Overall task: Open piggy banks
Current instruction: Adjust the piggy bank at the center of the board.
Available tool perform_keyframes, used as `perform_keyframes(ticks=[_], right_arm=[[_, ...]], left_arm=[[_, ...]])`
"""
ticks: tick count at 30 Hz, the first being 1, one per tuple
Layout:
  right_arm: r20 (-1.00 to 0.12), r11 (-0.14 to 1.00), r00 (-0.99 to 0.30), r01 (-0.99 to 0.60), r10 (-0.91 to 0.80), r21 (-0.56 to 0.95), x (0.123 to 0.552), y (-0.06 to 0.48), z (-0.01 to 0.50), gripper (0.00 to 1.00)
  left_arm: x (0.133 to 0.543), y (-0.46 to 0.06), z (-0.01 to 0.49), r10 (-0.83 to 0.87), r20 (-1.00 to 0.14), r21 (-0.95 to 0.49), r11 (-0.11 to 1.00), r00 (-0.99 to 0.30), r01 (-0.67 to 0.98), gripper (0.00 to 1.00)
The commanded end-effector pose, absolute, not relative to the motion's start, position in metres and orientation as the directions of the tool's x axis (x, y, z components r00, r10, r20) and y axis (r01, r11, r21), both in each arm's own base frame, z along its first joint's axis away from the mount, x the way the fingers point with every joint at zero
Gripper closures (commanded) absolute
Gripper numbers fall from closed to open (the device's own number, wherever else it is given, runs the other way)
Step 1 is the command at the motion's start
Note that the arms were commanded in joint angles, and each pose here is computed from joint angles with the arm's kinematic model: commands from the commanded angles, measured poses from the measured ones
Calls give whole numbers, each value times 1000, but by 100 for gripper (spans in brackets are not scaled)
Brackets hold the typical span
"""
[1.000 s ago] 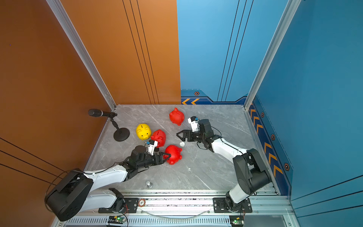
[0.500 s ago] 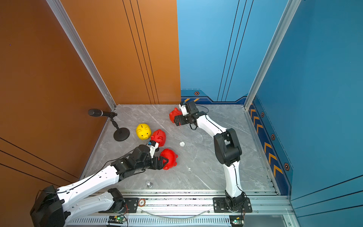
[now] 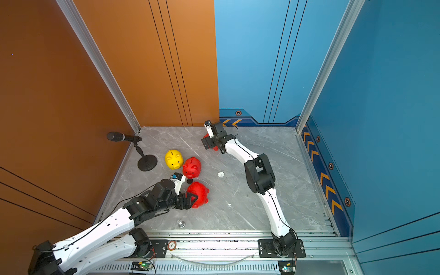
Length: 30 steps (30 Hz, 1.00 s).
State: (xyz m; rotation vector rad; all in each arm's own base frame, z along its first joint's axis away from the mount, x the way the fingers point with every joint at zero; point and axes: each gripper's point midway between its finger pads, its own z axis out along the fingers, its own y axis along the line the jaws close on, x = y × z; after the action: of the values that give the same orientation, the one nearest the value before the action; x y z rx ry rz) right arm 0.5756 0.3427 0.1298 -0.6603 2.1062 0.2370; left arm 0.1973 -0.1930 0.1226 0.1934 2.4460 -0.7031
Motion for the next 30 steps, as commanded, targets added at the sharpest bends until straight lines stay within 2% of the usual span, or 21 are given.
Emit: perform_keyframes(ticks=[1,6,10,16,24,30], right_arm=[[-796,872,-455,-457,-399,-175,593,333,130,0],[-806,878,-445,-443,-390,-181,607,342,122,0],[-763,875,-489,-440,-422,-201,610,339,102,0],[-703,889,-568,-405,-427,-213,602,311,84,8],[-660,920,-646,-333,-383,-209,574,253,78,13],[-624,953,-720,-239,-304,-188,529,195,68,13]], left_arm=[[198,-188,124,-23,-590,-425,859,-807,286,62],[199,-185,127,-29,-595,-425,860,-803,283,62],[201,-187,137,-34,-607,-430,854,-794,292,62],[211,-194,164,-11,-644,-406,852,-765,330,61],[247,-220,201,15,-698,-368,850,-716,377,60],[294,-248,219,56,-720,-307,869,-692,389,60]])
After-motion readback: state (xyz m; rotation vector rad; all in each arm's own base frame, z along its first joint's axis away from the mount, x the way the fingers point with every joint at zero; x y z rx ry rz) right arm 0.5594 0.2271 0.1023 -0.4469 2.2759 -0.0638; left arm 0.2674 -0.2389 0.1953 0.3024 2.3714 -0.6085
